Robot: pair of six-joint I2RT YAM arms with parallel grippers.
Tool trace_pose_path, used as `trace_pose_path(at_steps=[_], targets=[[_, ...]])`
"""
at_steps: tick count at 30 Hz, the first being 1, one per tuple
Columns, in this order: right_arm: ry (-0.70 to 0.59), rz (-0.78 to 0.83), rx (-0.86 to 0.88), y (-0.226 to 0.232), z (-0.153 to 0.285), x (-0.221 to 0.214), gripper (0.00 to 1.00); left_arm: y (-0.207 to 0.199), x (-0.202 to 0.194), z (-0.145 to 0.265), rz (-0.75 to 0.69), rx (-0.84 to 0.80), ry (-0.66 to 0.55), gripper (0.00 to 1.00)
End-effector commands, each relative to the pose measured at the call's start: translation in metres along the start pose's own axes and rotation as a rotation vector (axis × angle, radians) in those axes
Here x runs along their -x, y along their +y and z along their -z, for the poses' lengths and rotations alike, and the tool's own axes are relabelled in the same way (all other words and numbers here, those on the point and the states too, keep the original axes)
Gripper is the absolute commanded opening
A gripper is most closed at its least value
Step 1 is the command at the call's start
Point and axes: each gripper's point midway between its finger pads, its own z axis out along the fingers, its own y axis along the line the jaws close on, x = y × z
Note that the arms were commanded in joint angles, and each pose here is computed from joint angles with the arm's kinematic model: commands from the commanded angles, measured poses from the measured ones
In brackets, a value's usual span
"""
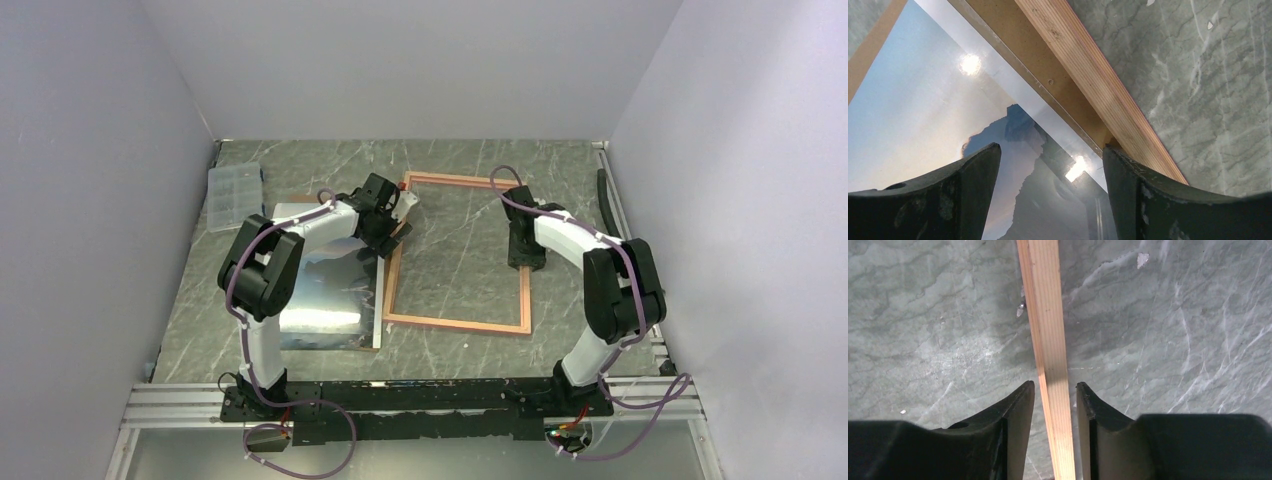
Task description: Put the photo into the frame
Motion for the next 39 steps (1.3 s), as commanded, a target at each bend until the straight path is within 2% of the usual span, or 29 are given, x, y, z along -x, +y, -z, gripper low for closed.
trace_pose_path(at_steps=[1, 6, 17, 22, 27, 32, 36, 38, 39], targets=[[-0.05, -0.082, -0.008, -0.003, -0.005, 0.011, 0.44, -0.011, -0.019, -0.005, -0.031, -0.036, 0.055, 0.8], [-0.07, -0.114, 0.024, -0.003, 0.0, 0.021, 0.5, -0.011, -0.02, -0.005, -0.034, -0.038, 0.058, 0.79], [-0.161, -0.182, 0.147, 0.003, 0.026, 0.056, 0.76, -0.053, -0.016, -0.001, -0.075, -0.107, 0.057, 0.79], [-0.136, -0.223, 0.179, -0.003, 0.018, 0.071, 0.79, -0.076, -0.018, 0.002, -0.119, -0.126, 0.067, 0.79], [-0.172, -0.253, 0.24, 0.008, 0.032, 0.081, 0.8, -0.077, -0.01, 0.009, -0.114, -0.121, 0.066, 0.79], [-0.24, -0.247, 0.36, 0.038, 0.069, 0.079, 0.81, -0.038, 0.025, 0.061, 0.0, -0.131, -0.014, 0.84], [-0.294, -0.171, 0.479, 0.094, 0.105, 0.066, 0.83, 0.012, 0.041, 0.112, 0.102, -0.121, -0.079, 0.91], [-0.298, -0.112, 0.527, 0.127, 0.12, 0.055, 0.88, 0.041, 0.037, 0.136, 0.148, -0.092, -0.099, 0.92], [-0.3, -0.071, 0.532, 0.141, 0.129, 0.05, 0.98, 0.055, 0.033, 0.147, 0.165, -0.069, -0.104, 0.92]])
